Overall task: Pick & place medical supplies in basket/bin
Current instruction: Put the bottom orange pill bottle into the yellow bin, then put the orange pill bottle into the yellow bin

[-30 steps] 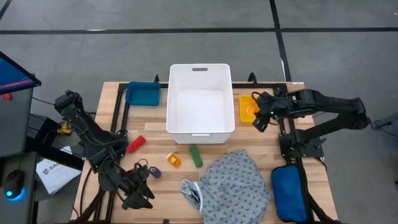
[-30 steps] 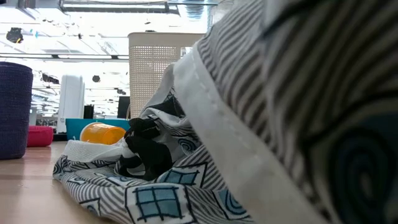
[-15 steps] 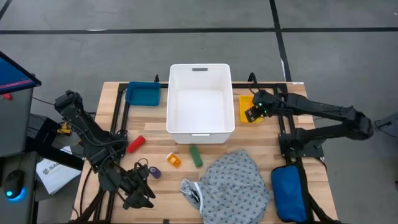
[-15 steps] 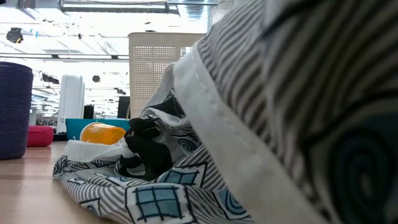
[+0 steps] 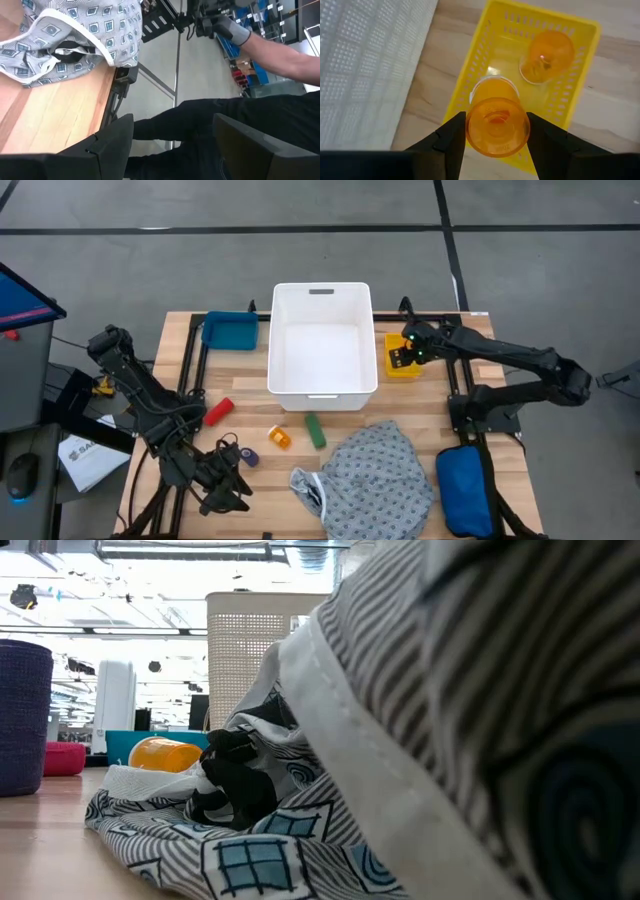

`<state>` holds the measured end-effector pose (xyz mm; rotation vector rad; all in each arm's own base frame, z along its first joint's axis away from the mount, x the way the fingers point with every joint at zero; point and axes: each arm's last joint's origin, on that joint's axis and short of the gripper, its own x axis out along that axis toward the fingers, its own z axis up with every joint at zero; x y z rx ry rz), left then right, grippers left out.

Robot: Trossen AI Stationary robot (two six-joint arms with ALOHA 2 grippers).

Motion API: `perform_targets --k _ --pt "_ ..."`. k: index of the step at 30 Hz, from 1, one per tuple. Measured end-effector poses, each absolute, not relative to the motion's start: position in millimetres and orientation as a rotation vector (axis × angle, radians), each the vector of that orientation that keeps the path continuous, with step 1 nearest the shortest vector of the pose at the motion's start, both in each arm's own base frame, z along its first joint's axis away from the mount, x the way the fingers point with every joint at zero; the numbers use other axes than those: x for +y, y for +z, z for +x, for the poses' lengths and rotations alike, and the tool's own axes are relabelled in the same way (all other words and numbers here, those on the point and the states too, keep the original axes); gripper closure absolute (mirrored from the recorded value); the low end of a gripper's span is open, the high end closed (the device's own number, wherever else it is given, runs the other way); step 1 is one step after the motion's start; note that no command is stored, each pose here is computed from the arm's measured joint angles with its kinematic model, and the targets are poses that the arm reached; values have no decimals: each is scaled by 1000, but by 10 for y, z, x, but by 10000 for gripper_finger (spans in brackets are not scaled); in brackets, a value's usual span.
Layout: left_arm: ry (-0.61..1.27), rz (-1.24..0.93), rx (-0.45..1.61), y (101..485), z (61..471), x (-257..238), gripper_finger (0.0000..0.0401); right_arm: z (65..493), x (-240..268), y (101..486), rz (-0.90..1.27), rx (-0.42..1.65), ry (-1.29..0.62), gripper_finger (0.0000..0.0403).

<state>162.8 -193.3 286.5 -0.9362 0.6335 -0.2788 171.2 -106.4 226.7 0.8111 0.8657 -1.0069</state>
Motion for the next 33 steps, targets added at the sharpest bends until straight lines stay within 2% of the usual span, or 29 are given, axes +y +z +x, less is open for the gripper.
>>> perform_targets --k 8,19,33 --pt "-277 -937 632 2865 1629 -1933 135 1879 -1175 2034 807 958 -1003 226" --pt "-287 -948 633 2873 1627 -1939 135 1964 -1296 1887 808 980 -995 223" --pt "-298 -959 625 2887 1631 -1945 135 1961 -1328 1997 766 885 -1027 176"
